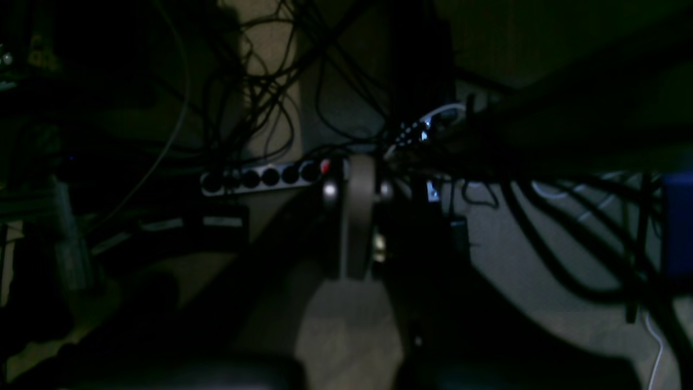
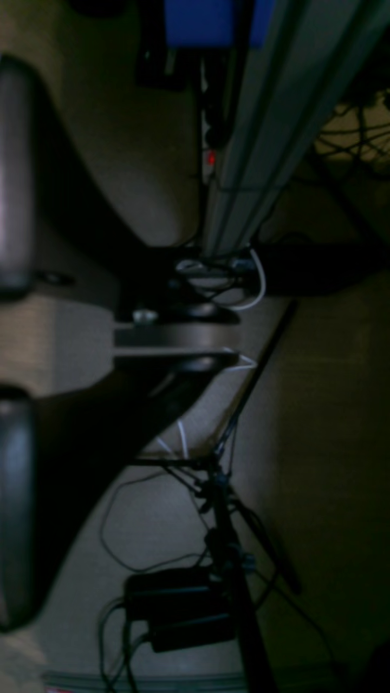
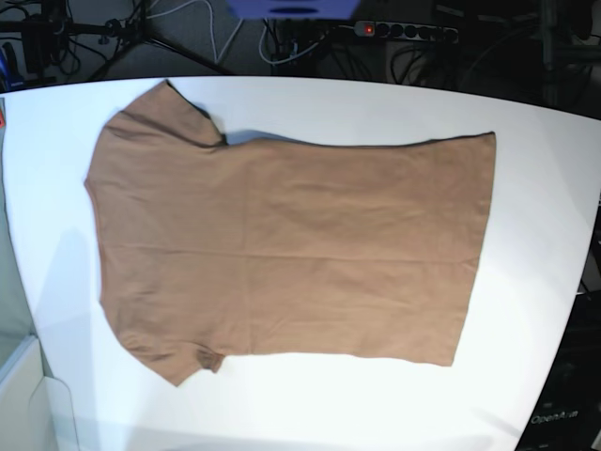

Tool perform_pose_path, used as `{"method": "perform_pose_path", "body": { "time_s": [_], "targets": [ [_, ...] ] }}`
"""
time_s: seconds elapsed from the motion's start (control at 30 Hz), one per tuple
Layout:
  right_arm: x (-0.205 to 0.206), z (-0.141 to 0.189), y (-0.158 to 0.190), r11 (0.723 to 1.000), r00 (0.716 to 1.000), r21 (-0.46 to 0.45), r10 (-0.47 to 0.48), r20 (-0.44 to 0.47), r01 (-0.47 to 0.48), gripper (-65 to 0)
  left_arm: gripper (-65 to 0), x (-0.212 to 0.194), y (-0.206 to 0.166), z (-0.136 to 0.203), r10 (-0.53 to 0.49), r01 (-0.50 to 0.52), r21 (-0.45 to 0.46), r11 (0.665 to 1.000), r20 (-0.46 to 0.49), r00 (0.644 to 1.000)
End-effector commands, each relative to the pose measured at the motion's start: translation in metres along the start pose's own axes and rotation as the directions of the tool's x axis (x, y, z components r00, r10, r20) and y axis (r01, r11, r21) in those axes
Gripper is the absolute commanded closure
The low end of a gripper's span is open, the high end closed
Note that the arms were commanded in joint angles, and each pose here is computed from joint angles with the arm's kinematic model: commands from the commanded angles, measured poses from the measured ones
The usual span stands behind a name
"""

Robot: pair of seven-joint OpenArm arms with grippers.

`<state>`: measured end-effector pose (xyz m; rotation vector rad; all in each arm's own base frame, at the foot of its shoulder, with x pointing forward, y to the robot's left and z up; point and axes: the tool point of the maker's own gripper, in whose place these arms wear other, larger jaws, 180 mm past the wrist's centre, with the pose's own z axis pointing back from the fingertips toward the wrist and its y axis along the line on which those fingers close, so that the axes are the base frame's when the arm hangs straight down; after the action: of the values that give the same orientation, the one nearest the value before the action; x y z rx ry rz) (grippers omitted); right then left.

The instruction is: Fold the T-shirt properly

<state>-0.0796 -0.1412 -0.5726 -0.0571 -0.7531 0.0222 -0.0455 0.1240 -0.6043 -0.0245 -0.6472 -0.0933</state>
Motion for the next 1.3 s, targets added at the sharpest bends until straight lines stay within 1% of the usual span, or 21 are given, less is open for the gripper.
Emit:
{"method": "perform_pose_path", "body": {
  "time_s": [0.0,0.17,0.23,0.3,0.4,0.43,0.53,0.6,0.7,0.8,0.87,1.0,1.27],
  "targets": [
    [-0.003,0.014,-0.001,1.0,1.0,0.0,0.004,0.012,-0.004,0.0,-1.1,-0.005,-0.002,0.008,0.003,-0.003,-0.002,1.0,0.001,1.0],
    [0.004,0.027,-0.001,1.0,0.997,0.004,0.006,0.075,-0.006,0.0,-1.1,-0.017,0.009,0.02,-0.011,0.012,0.007,1.0,-0.025,1.0],
    [0.002,0.032,-0.002,1.0,0.997,0.004,0.008,0.078,-0.008,0.0,-1.1,-0.02,0.008,0.026,-0.011,0.011,0.006,1.0,-0.019,1.0],
    [0.002,0.033,-0.007,1.0,0.997,0.001,0.018,0.077,-0.018,0.0,-1.1,-0.014,0.006,0.034,-0.009,0.009,0.003,1.0,0.038,0.999],
    [-0.001,0.037,-0.009,1.0,0.998,-0.001,0.02,0.068,-0.02,0.0,-1.1,-0.001,0.004,0.05,-0.008,0.008,-0.001,1.0,0.154,0.988],
    [-0.002,0.04,-0.009,1.0,0.998,0.0,0.02,0.066,-0.02,0.0,-1.1,0.0,0.004,0.054,-0.007,0.007,-0.002,1.0,0.171,0.985],
    [0.0,0.039,-0.01,1.0,0.997,0.0,0.024,0.078,-0.024,0.0,-1.1,-0.002,0.005,0.057,-0.009,0.009,0.001,1.0,0.171,0.985],
    [0.0,0.045,-0.01,1.0,0.996,0.0,0.027,0.085,-0.027,0.0,-1.1,-0.003,0.004,0.058,-0.009,0.009,0.0,1.0,0.169,0.986],
    [0.006,0.054,-0.016,0.999,0.991,-0.003,0.043,0.126,-0.043,0.0,-1.1,-0.007,0.011,0.063,-0.02,0.019,0.006,1.0,0.159,0.987],
    [0.018,0.064,-0.021,0.998,0.981,-0.003,0.061,0.182,-0.061,0.0,-1.1,-0.008,0.017,0.069,-0.032,0.031,0.01,0.999,0.167,0.985],
    [0.028,0.07,-0.025,0.997,0.972,-0.006,0.073,0.224,-0.073,0.0,-1.1,-0.002,0.018,0.073,-0.035,0.033,0.011,0.999,0.209,0.977],
    [0.05,0.081,-0.034,0.995,0.948,-0.011,0.1,0.302,-0.101,0.0,-1.1,-0.007,0.027,0.08,-0.052,0.05,0.016,0.999,0.194,0.98],
    [0.078,0.095,-0.034,0.993,0.915,-0.01,0.11,0.388,-0.115,0.0,-1.1,-0.006,0.024,0.08,-0.047,0.045,0.014,0.999,0.2,0.979]
  ]
}}
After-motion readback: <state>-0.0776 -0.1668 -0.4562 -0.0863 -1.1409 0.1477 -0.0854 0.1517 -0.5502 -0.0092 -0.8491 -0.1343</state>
